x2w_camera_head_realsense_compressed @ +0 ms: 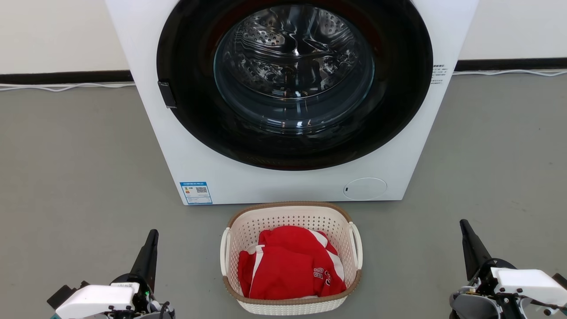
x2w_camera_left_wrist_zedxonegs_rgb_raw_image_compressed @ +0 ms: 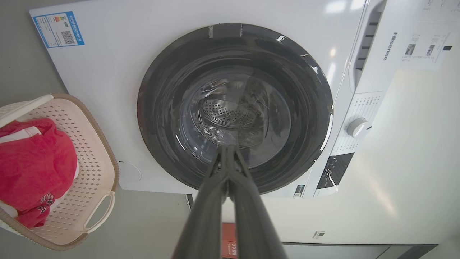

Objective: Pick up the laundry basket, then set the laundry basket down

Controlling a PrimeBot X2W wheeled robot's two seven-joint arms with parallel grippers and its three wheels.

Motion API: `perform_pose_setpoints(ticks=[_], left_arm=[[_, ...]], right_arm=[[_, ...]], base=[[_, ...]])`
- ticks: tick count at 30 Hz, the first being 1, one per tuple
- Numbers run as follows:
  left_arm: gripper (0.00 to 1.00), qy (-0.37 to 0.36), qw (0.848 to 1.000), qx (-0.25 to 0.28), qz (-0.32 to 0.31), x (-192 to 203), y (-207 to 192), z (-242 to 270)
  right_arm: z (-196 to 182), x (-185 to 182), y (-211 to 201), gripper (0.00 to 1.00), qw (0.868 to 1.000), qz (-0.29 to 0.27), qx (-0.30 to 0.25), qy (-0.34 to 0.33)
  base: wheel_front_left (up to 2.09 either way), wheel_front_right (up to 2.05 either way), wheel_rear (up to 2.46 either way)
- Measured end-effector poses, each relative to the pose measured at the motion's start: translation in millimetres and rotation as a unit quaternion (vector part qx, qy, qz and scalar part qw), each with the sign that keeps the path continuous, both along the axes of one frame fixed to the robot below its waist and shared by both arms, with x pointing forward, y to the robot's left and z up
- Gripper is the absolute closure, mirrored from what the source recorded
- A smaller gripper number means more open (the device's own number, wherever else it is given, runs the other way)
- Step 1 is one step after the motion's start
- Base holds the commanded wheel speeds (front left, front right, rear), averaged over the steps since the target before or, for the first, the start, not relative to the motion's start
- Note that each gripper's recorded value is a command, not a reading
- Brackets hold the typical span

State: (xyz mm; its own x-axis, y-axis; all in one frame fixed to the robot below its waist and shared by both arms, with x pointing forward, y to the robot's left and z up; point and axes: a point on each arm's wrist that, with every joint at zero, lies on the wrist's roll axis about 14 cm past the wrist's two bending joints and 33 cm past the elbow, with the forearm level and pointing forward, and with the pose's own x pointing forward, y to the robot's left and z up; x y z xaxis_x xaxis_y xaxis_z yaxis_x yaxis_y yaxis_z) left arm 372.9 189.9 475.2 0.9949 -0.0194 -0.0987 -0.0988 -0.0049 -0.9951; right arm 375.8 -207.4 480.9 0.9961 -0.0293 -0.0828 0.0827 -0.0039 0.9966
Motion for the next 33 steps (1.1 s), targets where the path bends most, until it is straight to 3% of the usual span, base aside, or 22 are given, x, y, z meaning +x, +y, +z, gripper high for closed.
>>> perform_pose_setpoints(ticks=[29, 30, 33], left_arm=[[1.00, 0.000, 1.000, 0.000, 0.000, 0, 0, 0], [0.00, 0.003, 1.000, 0.000, 0.000, -1, 0, -2], [0.00, 0.022, 1.000, -0.004, 0.001, -7, -1, -14]], right_arm=[[0, 0, 0, 1.00, 1.000, 0.000, 0.000, 0.000], [-2, -1, 0, 0.00, 1.000, 0.000, 0.000, 0.003], [-14, -6, 1, 0.00, 1.000, 0.000, 0.003, 0.021]], base=[[0.00, 0.00, 0.00], [0.00, 0.00, 0.00], [0.00, 0.00, 0.00]])
